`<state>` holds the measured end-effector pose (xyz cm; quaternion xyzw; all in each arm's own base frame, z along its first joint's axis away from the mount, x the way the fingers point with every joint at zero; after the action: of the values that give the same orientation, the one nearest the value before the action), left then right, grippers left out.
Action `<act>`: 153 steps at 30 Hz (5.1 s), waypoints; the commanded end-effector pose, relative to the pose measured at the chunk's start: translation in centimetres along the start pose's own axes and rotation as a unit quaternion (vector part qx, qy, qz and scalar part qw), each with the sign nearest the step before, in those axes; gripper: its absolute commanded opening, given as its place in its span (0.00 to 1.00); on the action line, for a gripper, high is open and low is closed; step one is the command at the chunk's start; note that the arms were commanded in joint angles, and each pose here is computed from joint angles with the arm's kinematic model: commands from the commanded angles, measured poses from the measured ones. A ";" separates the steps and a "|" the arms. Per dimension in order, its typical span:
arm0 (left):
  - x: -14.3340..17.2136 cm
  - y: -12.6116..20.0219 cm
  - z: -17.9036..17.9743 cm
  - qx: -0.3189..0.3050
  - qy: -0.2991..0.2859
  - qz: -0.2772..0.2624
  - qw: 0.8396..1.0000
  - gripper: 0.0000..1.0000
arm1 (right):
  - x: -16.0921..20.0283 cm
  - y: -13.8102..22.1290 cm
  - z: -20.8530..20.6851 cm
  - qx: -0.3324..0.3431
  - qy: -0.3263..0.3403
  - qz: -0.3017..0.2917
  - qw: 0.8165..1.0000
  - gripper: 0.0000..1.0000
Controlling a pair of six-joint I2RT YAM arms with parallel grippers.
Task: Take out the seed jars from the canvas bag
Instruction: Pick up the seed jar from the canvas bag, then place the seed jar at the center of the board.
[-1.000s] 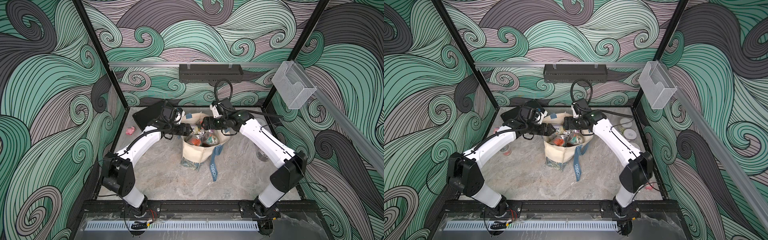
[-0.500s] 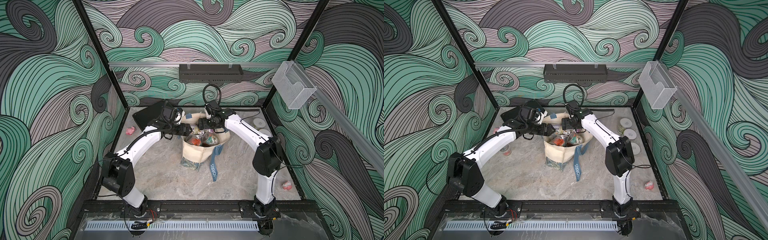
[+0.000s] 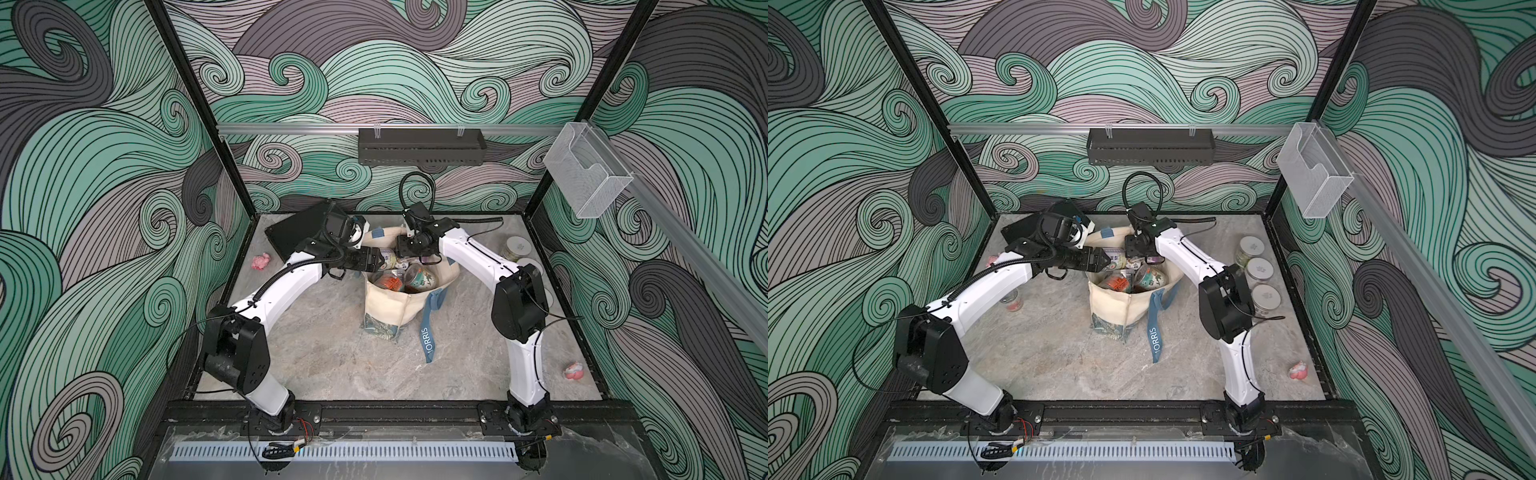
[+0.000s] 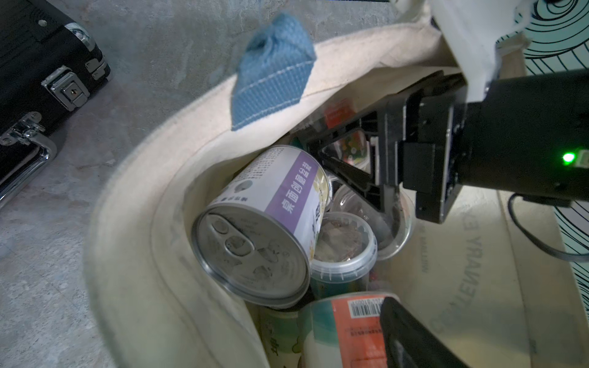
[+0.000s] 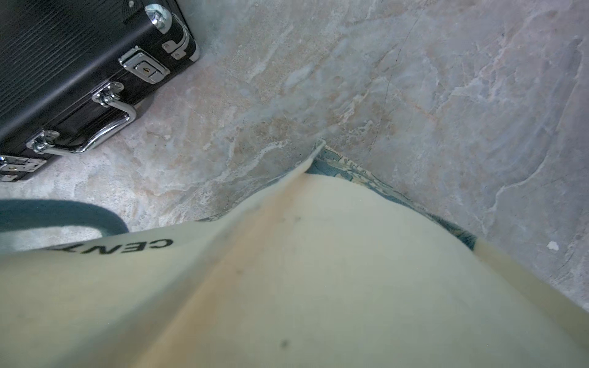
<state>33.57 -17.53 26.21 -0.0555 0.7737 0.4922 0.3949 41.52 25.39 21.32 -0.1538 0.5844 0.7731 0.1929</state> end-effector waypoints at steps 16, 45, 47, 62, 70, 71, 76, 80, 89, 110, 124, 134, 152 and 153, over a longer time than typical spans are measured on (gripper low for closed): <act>-1.0 2.7 -0.8 -0.008 -0.024 -0.052 0.998 0.86 | -1.0 10.0 0.9 -0.124 0.047 -0.111 0.985 0.51; -4.4 15.2 -7.4 0.278 0.058 -0.143 0.948 0.99 | 6.2 24.3 -1.7 -0.273 0.196 -0.238 0.911 0.53; -4.8 15.5 -7.5 0.279 0.067 -0.135 0.948 0.99 | 7.0 24.6 -1.4 -0.277 0.212 -0.236 0.907 0.53; -5.5 14.7 -8.3 0.340 0.094 -0.076 0.933 0.98 | 9.8 26.8 0.4 -0.287 0.281 -0.222 0.888 0.55; -4.5 13.3 -8.6 0.320 0.089 -0.038 0.943 0.85 | 10.1 27.0 1.2 -0.290 0.295 -0.215 0.885 0.55; -4.5 13.3 -8.7 0.320 0.088 -0.038 0.943 0.82 | 10.2 27.0 1.3 -0.290 0.297 -0.214 0.884 0.55; -4.4 13.3 -9.1 0.325 0.083 -0.035 0.941 0.80 | 10.3 26.6 1.7 -0.286 0.305 -0.206 0.884 0.55; -4.4 12.1 -9.2 0.331 0.087 -0.018 0.939 0.84 | 10.4 26.3 2.2 -0.284 0.311 -0.201 0.884 0.55; -4.0 11.5 -9.7 0.337 0.078 -0.005 0.938 0.81 | 10.4 25.4 2.9 -0.276 0.320 -0.193 0.886 0.55; -3.9 11.0 -9.5 0.323 0.073 0.001 0.944 0.52 | 10.2 24.2 2.9 -0.249 0.315 -0.190 0.896 0.60; -3.7 11.5 -7.9 0.231 0.063 -0.017 0.971 0.51 | 10.3 24.5 1.5 -0.213 0.292 -0.203 0.910 0.94; -2.7 15.5 -3.1 0.160 0.114 -0.075 0.978 0.51 | 11.3 25.9 -0.6 -0.213 0.250 -0.210 0.921 0.98; 5.0 15.0 9.9 -0.122 0.274 -0.043 0.953 0.51 | 12.8 26.0 -3.3 -0.222 0.212 -0.197 0.931 0.99; 5.6 14.7 10.3 -0.128 0.284 -0.044 0.949 0.51 | 12.8 26.0 -3.4 -0.223 0.210 -0.198 0.931 0.99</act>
<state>28.53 -1.43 31.62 -0.2447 0.8077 0.5028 0.1868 18.06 17.69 36.41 -0.4712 0.3882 0.7733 0.1708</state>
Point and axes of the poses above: each gripper's point midway between its finger pads, its own y axis back along the fingers, its own z axis along the line the jaws close on, x = y × z, the point moved 9 cm from there along y, back along the fingers, and after that the axes turned 13 degrees about -y, right-handed, at the moved point
